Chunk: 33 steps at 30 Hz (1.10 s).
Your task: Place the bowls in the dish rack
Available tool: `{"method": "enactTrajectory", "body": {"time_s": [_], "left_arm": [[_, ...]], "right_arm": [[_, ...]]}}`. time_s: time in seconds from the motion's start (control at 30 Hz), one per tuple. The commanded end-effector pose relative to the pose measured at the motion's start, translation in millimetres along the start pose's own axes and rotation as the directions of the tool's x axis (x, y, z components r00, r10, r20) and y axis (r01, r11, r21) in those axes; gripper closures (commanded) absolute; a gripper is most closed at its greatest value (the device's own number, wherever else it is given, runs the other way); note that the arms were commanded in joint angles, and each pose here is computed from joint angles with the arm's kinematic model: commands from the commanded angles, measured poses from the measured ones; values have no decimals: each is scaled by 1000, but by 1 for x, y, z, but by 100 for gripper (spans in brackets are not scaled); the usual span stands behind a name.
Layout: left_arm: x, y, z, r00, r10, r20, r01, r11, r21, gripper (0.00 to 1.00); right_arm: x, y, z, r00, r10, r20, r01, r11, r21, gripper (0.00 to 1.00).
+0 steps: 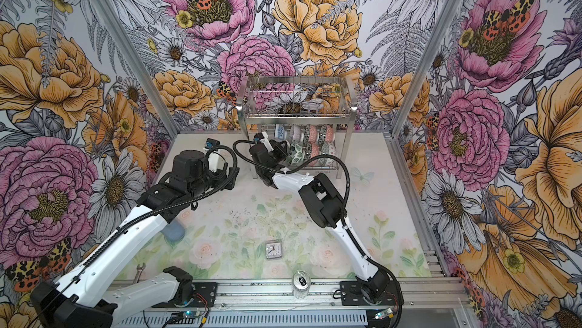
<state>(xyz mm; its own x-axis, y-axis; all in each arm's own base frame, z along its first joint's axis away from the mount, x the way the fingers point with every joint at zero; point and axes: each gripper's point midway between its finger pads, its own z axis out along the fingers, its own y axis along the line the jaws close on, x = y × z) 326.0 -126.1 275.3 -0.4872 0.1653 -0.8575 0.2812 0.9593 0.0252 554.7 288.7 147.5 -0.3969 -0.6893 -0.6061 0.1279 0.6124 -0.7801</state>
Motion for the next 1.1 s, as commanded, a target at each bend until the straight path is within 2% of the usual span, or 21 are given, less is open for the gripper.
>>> {"method": "enactTrajectory", "body": {"time_s": [0.0,0.47,0.93,1.07], "left_arm": [[-3,3,-2,1000,5,19,-5,1000,-9,1],[-4,3,-4,1000,4,24,-4,1000,-6,1],[-5,3,-6,1000,5,29,-4,1000,-5,1],[-5,3,-6,1000,7,29,-7,1000,-6,1]], "right_arm": [[-12,-6,-11,999,17,40,-16,999,-30,92],[-26,-26,-26,991,109,75,-102,991,-84,78],[-30,-26,-30,985,146,89,-135,984,-117,75],[-33,-25,-34,980,181,83,-163,969,-184,71]]}}
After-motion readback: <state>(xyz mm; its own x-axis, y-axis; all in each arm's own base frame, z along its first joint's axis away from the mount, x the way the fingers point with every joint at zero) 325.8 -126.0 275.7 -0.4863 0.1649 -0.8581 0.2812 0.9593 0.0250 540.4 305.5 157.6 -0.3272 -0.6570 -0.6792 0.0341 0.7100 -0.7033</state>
